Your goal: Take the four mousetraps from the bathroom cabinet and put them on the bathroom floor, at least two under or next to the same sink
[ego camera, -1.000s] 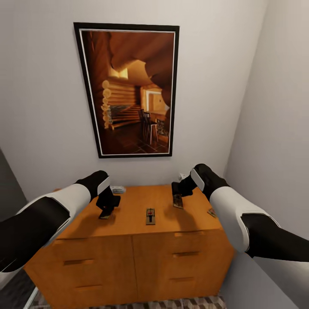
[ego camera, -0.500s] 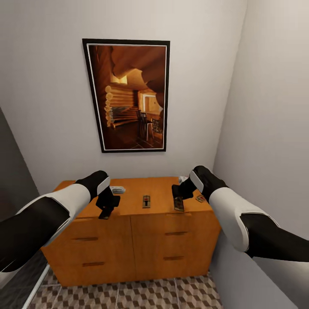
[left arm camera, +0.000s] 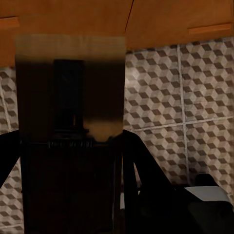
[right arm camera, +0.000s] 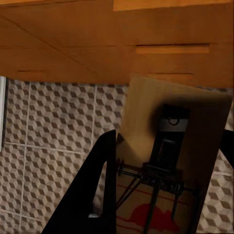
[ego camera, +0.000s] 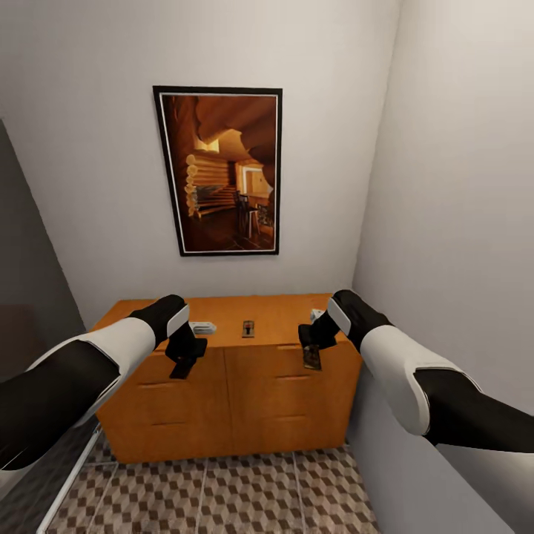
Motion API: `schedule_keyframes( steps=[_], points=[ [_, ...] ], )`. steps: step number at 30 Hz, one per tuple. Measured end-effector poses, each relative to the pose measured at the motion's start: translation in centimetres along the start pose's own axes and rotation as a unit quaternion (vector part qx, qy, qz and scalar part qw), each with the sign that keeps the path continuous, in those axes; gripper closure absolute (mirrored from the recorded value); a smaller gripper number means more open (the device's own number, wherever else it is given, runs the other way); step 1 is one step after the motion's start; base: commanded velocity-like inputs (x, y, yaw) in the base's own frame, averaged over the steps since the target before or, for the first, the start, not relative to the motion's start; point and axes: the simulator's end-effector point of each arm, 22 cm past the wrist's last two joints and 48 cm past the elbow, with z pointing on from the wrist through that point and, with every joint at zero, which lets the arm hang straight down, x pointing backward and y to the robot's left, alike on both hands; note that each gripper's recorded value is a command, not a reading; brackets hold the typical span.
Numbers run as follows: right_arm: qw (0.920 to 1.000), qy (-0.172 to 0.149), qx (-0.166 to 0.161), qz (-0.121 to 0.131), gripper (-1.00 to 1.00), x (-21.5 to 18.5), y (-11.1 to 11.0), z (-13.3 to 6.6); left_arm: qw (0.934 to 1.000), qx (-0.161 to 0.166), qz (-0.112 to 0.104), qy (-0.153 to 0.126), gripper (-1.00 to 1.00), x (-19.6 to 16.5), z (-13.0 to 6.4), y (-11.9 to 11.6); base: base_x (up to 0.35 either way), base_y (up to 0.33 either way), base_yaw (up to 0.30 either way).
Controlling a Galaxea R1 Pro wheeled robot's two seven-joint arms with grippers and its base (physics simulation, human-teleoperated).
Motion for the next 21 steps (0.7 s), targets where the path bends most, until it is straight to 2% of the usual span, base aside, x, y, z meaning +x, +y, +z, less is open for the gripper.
schedule_keyframes(
  steps=[3,4,13,17,18,21],
  points=[
    [1.0000,0.003,0.003,0.001,1.00,0.5,-0.2,0.3,1.0000,0.000,-0.001,0.000,1.00,0.0,-0.3,0.1,-0.350,-0.076,0.000],
    [1.0000,0.003,0.007,0.002,1.00,1.4,-0.6,1.5,1.0000,0.000,-0.001,0.001,1.00,0.1,-0.4,0.1,-0.350,-0.076,0.000],
    [1.0000,-0.002,0.008,0.005,1.00,2.4,-0.7,2.4,1.0000,0.000,-0.001,0.001,1.00,0.1,-1.0,0.1,-0.349,-0.078,0.000],
    [1.0000,0.008,0.003,0.003,1.00,3.5,0.1,3.2,1.0000,0.001,-0.002,0.001,1.00,0.1,-1.1,0.1,-0.222,-0.052,0.000],
    [1.0000,0.008,-0.002,0.001,1.00,4.3,1.1,4.1,1.0000,-0.002,-0.003,0.000,1.00,0.1,-1.1,0.4,-0.171,0.047,0.000],
    [1.0000,-0.001,0.000,-0.005,1.00,4.4,1.3,4.7,0.9999,-0.001,-0.004,-0.010,1.00,-0.3,-1.1,0.5,-0.218,0.136,0.000]
  ],
)
